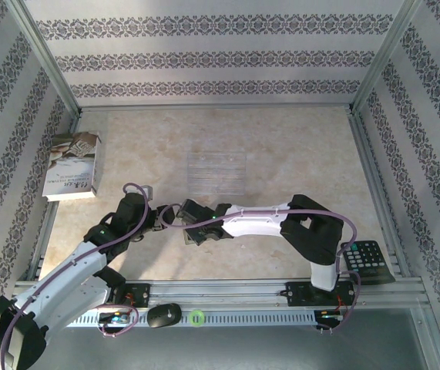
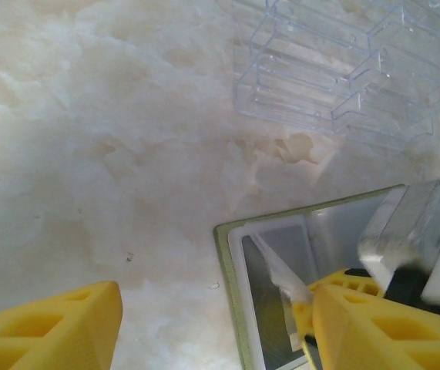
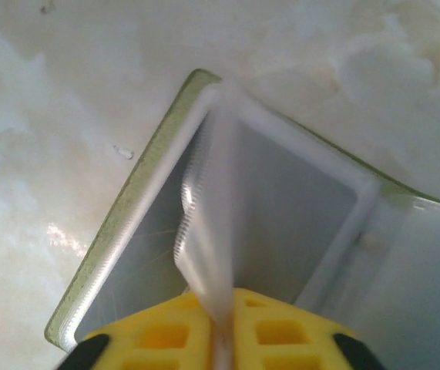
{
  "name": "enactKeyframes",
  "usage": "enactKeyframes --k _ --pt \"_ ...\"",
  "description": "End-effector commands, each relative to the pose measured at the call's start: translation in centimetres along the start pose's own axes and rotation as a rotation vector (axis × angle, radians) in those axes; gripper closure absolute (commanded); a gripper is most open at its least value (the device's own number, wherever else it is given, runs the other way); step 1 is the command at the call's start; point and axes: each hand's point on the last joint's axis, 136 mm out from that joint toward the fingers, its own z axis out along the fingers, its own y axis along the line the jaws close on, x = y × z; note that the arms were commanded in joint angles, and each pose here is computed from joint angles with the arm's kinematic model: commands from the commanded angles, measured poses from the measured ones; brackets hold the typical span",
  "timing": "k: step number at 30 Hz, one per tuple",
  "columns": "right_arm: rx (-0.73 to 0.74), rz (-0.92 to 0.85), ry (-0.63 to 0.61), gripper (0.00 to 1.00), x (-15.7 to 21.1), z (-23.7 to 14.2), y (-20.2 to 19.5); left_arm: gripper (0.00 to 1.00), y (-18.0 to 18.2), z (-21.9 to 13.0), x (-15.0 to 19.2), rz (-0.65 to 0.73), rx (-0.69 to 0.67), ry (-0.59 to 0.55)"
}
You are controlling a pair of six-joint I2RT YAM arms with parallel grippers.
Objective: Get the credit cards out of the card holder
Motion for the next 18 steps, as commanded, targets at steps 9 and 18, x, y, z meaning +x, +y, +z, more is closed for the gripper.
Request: enactKeyframes --k 9,18 --pt "-0.209 0.189 -0.15 1.0 -0.9 -0.5 0.0 0.65 -3.9 2.7 1.3 -0.051 0.222 0.031" --pt "-0.229 0.254 -0.226 1.0 -1.5 -1.5 -0.6 1.0 -5.2 5.6 3.6 -0.062 0.234 0.133"
